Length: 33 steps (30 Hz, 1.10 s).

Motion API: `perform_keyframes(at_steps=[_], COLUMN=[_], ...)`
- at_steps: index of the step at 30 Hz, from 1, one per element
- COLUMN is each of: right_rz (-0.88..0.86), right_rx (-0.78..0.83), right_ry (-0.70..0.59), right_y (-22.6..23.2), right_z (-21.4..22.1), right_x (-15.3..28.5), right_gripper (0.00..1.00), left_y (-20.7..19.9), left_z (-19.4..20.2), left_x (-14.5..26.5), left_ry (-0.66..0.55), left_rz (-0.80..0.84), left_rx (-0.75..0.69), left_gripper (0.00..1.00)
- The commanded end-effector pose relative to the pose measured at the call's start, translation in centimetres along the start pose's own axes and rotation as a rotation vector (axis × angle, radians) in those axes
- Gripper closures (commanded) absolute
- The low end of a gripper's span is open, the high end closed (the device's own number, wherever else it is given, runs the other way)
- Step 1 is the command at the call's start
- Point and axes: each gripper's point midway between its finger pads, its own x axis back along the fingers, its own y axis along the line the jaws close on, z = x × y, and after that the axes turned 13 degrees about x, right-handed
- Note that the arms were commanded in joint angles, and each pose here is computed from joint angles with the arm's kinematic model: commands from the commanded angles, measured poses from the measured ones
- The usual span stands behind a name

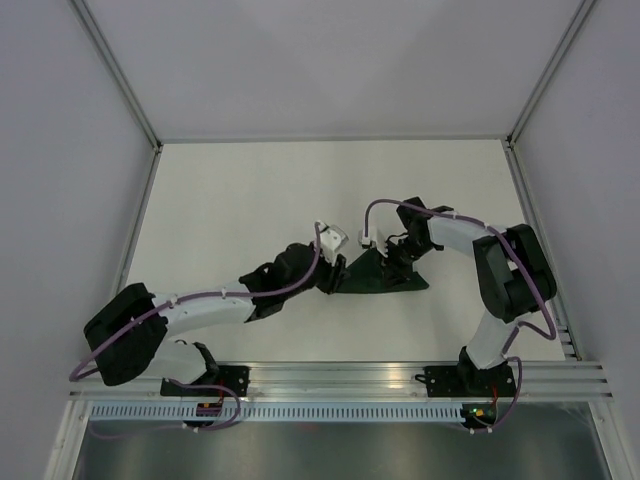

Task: Fold the napkin, place the utensils inside, and roll it up
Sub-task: Roll the napkin at the center of the board.

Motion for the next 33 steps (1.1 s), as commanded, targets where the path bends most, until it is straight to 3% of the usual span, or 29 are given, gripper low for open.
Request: perform_keyframes(at_steps=[1, 4, 5, 10, 13, 18, 23, 27, 33], right_rz=[-0.165, -0.205, -0.206, -0.238, -0.252, -0.262, -0.268, -0.275, -0.276], right_rx=[-0.101, -0.145, -0.152, -0.189, -0.206, -0.22, -0.231, -0.234, -0.233], right_ry=[0.081, 0.075, 0.074, 0.073, 0.075, 0.074, 0.075, 0.073, 0.067], right_y=[2.6, 2.3, 1.9, 1.7, 1.6, 1.5, 1.5, 1.5, 1.3], right_z=[3.5, 3.7, 3.6, 4.0, 4.2, 4.3, 4.4, 4.4, 4.4], right_x=[-1.5, -1.8, -1.8, -2.4, -2.6, -3.0, -3.0, -3.0, -3.0], right_gripper=[0.79, 0.79, 0.79, 0.78, 0.78, 0.78, 0.79, 0.79, 0.79], left_y=[-3.0, -4.8, -5.1, -7.6, -7.2, -6.9, -5.7, -5.1, -3.9], left_z=[-1.8, 0.8, 1.8, 4.1, 4.7, 5.5, 7.7, 9.7, 11.6], left_x=[0.4, -0.6, -1.2, -3.0, -3.9, -5.2, -6.3, -6.4, -6.5], left_ry=[-0.152, -0.086, -0.06, -0.057, -0.088, -0.093, -0.005, 0.084, 0.222], left_rz=[-0.059, -0.041, -0.035, -0.004, -0.007, -0.001, 0.023, 0.063, 0.097], left_rx=[-0.308, -0.474, -0.521, -0.811, -0.907, -0.978, -1.0, -0.981, -0.915], left_gripper=[0.51, 0.48, 0.42, 0.38, 0.34, 0.3, 0.32, 0.37, 0.57])
